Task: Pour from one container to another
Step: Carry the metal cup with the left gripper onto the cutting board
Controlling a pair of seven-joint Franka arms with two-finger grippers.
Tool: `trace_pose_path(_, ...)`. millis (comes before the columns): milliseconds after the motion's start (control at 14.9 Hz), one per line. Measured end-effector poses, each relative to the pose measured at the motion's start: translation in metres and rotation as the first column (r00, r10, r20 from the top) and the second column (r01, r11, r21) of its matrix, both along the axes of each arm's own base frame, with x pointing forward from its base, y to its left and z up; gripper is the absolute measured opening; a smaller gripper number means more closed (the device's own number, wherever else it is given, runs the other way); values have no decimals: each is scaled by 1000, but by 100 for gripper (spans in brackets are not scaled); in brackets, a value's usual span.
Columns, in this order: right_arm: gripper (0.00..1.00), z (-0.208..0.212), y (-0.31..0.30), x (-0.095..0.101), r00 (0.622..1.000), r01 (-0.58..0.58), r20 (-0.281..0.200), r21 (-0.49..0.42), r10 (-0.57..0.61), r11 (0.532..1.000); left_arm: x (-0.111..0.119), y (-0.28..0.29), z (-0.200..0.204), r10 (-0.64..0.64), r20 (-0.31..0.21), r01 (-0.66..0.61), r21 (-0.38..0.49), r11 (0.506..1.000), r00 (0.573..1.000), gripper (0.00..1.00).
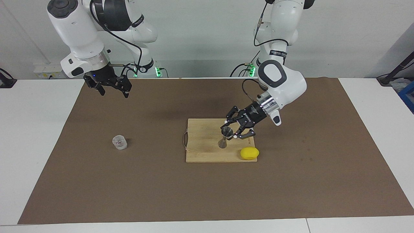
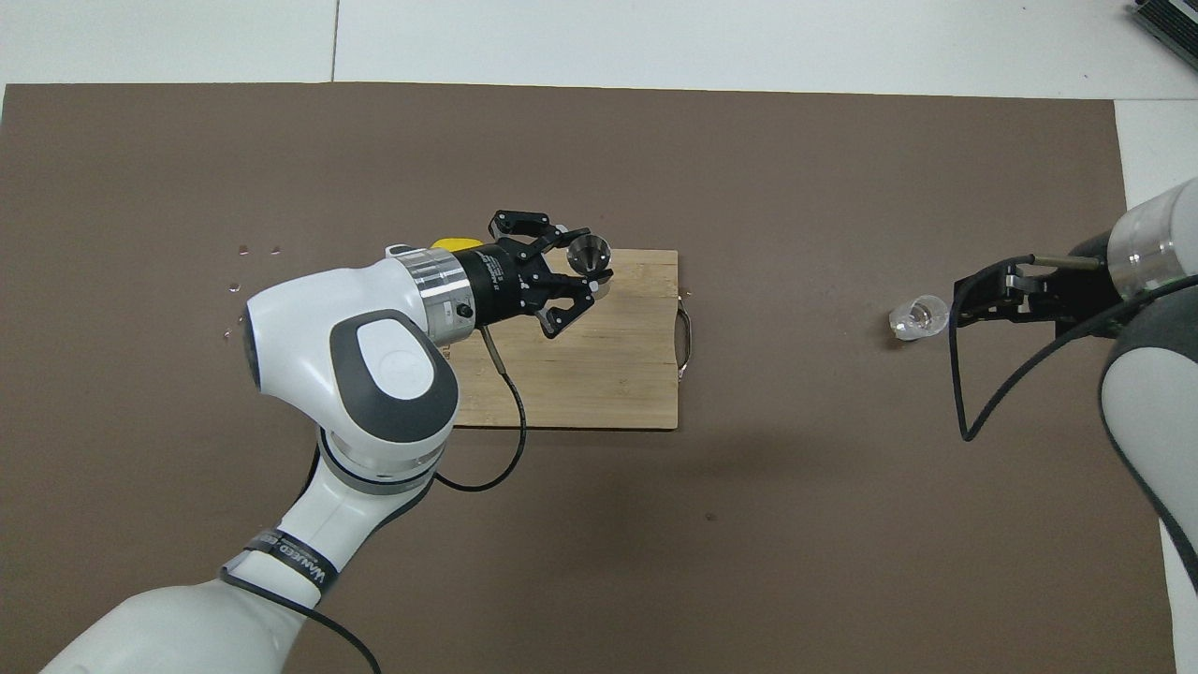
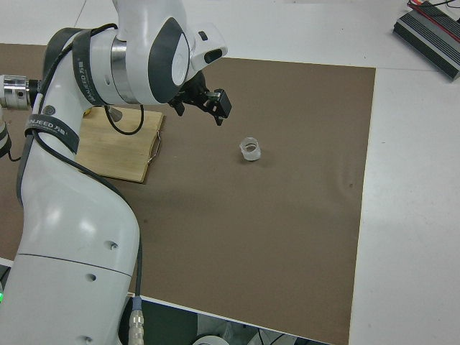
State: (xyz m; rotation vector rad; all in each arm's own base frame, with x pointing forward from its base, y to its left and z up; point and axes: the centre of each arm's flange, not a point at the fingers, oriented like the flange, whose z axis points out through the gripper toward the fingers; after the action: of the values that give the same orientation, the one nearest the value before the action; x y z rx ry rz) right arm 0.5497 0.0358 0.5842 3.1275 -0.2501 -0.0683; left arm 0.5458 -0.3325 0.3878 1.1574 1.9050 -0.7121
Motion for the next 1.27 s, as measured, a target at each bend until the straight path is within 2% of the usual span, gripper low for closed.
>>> trace_pose_path(268,100,0,0,0,1000,0,0,0,0,1000,-10,-19,-24,7,-27,-7,20,1000,1000,51)
trace_pose_path(1006,100,0,-2,0,1000,4,-2,0,-4,1000,-10,-41,-35,-21,-31,22,24,999,999,51)
trace_pose_path(1275,100,0,-14,2,998,68,1,-1,-68,998,-7,-43,-42,-21,-36,22,29,999,999,51)
